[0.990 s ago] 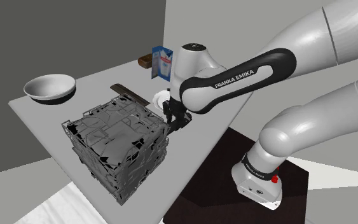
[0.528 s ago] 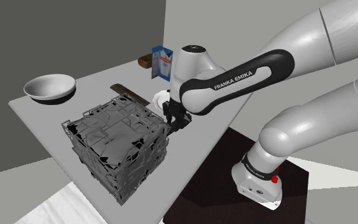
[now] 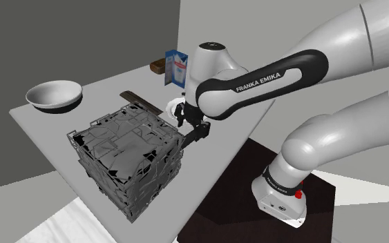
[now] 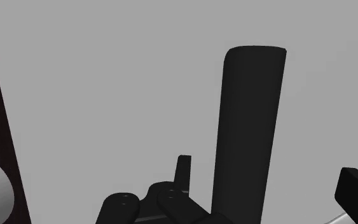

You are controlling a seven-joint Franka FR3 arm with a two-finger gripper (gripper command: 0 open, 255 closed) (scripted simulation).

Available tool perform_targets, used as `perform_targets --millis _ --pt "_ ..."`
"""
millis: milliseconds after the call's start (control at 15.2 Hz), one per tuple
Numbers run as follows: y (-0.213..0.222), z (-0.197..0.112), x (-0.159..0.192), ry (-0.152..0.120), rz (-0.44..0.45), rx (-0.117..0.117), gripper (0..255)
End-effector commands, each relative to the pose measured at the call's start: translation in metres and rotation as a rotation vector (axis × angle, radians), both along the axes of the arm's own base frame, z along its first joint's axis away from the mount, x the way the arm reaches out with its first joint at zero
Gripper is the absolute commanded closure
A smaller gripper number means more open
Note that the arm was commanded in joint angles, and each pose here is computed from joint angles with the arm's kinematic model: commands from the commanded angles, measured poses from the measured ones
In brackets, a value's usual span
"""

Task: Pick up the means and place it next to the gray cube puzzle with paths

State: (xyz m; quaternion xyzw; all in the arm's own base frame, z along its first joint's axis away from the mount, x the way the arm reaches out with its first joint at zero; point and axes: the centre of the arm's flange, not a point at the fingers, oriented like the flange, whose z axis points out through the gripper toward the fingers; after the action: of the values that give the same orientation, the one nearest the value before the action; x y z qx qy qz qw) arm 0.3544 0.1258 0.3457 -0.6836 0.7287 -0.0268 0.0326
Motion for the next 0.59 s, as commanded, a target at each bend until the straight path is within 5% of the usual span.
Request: perform_targets --millis 0,528 --pt "0.0 0.022 -0.003 0.003 0.0 0.0 0" --pt "0.0 0.032 -0.004 0.003 0.0 0.0 0"
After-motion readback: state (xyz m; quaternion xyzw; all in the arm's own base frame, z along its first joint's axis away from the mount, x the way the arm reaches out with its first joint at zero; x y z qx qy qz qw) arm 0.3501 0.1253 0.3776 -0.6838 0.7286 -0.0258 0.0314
